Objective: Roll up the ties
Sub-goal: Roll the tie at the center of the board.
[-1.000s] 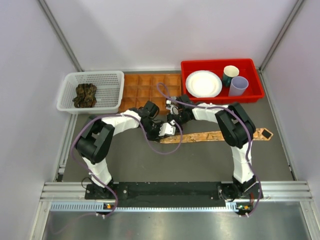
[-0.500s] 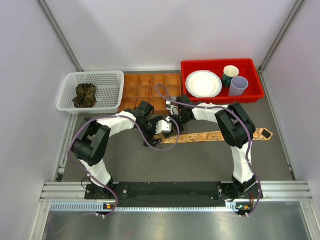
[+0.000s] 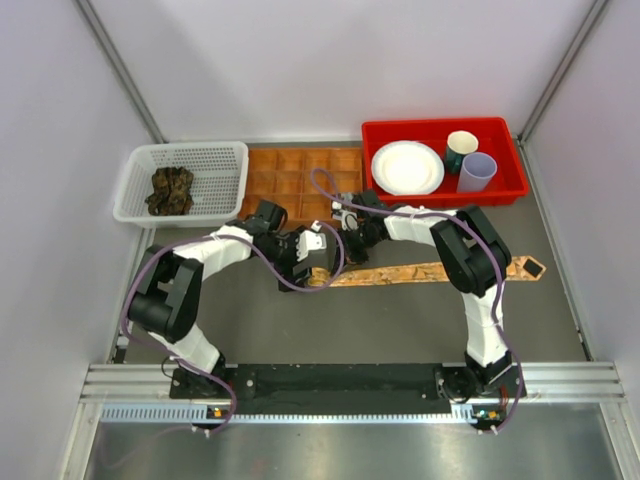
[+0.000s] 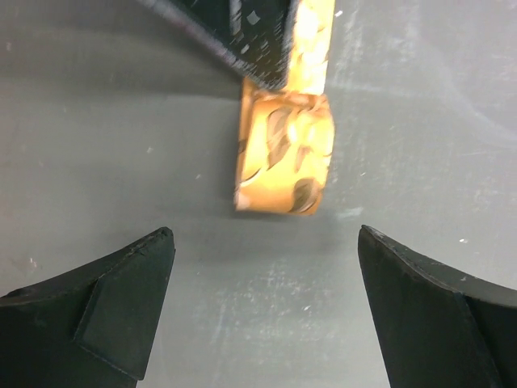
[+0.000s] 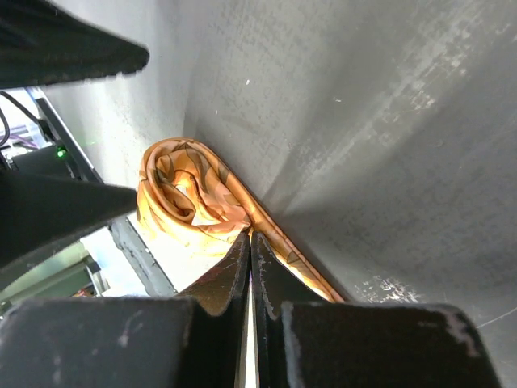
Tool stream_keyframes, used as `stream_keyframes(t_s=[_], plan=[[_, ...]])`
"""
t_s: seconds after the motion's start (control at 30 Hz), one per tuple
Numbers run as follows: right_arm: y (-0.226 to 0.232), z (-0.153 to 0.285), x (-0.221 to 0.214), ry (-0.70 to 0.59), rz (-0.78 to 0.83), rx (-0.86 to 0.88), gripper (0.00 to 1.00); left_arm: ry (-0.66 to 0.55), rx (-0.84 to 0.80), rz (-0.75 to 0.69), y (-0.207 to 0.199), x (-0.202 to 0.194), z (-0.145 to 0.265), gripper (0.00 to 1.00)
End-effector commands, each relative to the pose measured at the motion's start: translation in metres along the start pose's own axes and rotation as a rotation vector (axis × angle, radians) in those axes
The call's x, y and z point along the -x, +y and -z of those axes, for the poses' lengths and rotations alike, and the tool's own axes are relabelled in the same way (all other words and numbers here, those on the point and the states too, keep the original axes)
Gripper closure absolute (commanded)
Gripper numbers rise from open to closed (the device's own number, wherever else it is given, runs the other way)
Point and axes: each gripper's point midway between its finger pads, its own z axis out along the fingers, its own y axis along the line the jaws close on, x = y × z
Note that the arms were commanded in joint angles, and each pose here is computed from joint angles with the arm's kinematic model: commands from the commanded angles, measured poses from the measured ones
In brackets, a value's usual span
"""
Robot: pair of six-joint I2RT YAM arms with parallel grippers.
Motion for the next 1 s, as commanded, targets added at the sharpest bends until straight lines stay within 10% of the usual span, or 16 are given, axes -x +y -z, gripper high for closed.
stream_keyframes(t_s=[0.0, 0.27, 0.6, 0.97], plan=[[-0.012, -0.006, -0.004, 0.01, -0.034, -0.037, 1.0, -0.084, 0.005, -0.115, -0.005, 0.031, 0.002, 0.01], [-0.011, -0.007, -0.002, 0.01, -0.028, -0.036, 1.0, -0.042, 0.007, -0.124, -0.004, 0.04, -0.023, 0.05], [0.012, 0.006, 0.004, 0.016, -0.012, 0.023, 1.0, 0.096, -0.031, -0.128, -0.008, 0.015, -0.035, 0.59], [0.043, 0.037, 0.003, 0.035, -0.033, 0.135, 0.42, 0.168, -0.026, -0.114, -0.009, -0.003, -0.036, 0.7]])
